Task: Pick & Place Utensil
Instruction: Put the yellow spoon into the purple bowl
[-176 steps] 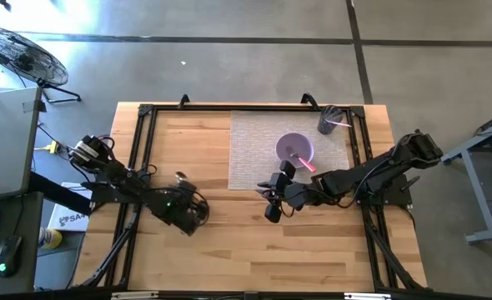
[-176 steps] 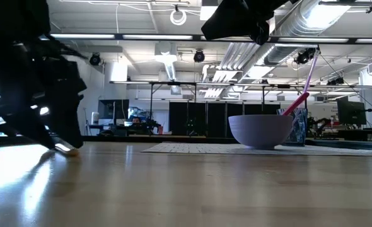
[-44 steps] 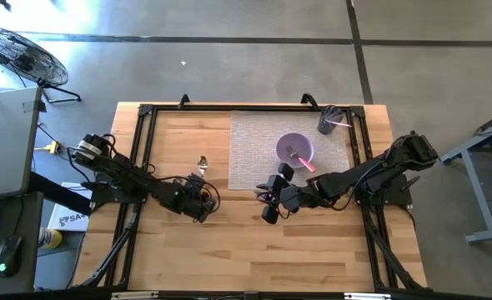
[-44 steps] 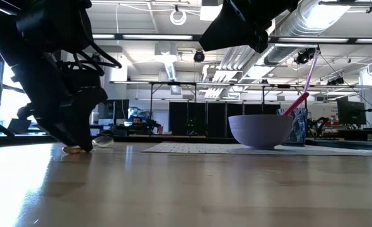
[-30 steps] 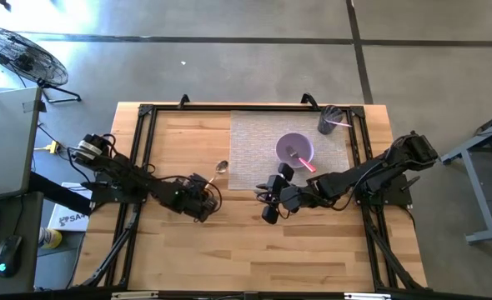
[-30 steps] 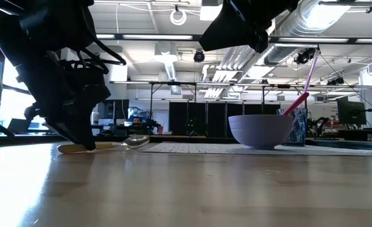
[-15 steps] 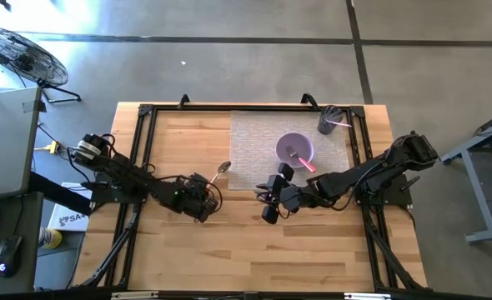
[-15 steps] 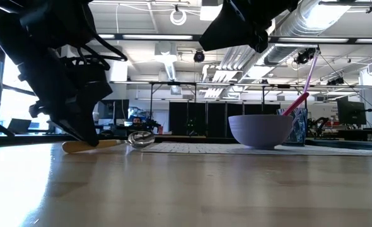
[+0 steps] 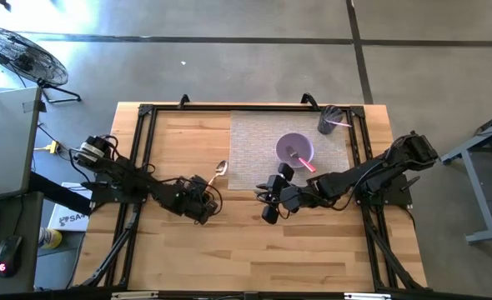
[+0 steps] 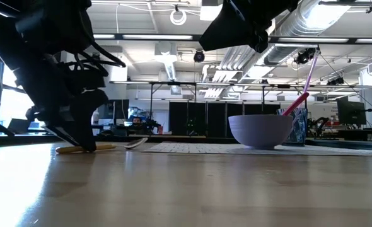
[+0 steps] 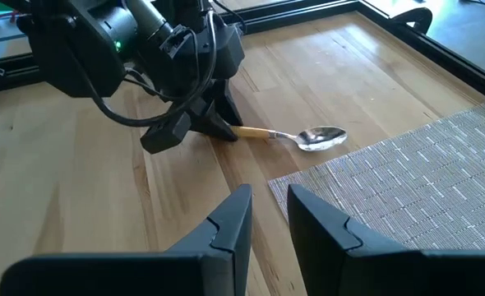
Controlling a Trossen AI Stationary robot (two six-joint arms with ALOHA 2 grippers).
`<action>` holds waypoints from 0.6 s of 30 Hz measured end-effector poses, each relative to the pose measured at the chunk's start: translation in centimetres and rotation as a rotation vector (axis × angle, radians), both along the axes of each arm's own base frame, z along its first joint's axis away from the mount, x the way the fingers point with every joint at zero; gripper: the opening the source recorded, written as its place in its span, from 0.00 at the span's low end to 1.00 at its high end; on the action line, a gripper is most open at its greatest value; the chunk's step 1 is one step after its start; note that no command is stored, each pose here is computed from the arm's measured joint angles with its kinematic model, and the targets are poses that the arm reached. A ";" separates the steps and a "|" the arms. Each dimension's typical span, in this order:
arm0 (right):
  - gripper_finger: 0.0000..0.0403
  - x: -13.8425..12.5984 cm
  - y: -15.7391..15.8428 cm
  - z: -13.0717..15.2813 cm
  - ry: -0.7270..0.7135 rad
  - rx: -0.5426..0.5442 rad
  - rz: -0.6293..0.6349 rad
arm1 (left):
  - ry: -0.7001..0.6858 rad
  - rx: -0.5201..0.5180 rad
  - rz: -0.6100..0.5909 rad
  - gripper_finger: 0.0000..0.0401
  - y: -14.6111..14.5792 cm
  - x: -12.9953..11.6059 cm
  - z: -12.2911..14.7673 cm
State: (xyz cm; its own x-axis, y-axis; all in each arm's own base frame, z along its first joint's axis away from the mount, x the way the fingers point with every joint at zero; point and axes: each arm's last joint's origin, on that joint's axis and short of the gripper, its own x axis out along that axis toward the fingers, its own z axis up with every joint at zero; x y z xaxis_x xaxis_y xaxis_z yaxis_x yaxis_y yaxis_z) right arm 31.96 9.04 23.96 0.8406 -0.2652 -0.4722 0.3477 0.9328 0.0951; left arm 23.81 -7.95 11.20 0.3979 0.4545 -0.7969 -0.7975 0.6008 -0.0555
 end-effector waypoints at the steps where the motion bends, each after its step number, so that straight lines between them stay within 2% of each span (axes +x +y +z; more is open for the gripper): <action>1: 0.18 0.0 0.0 0.0 0.000 0.000 0.000 | 0.004 0.002 0.001 0.28 0.0 0.0 -0.2; 11: 0.18 0.0 0.0 0.0 0.000 0.000 0.000 | 0.006 0.015 0.007 0.15 0.0 0.2 -0.5; 18: 0.18 0.0 0.0 0.0 0.000 0.000 0.001 | 0.005 0.018 0.008 0.18 0.0 0.2 -0.6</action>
State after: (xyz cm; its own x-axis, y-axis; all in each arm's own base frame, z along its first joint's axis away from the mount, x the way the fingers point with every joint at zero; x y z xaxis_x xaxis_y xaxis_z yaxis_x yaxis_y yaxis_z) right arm 31.95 9.05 23.95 0.8406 -0.2644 -0.4727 0.3470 0.9330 0.0952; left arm 23.97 -7.95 10.62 0.3902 0.4724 -0.7903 -0.8027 0.5950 -0.0406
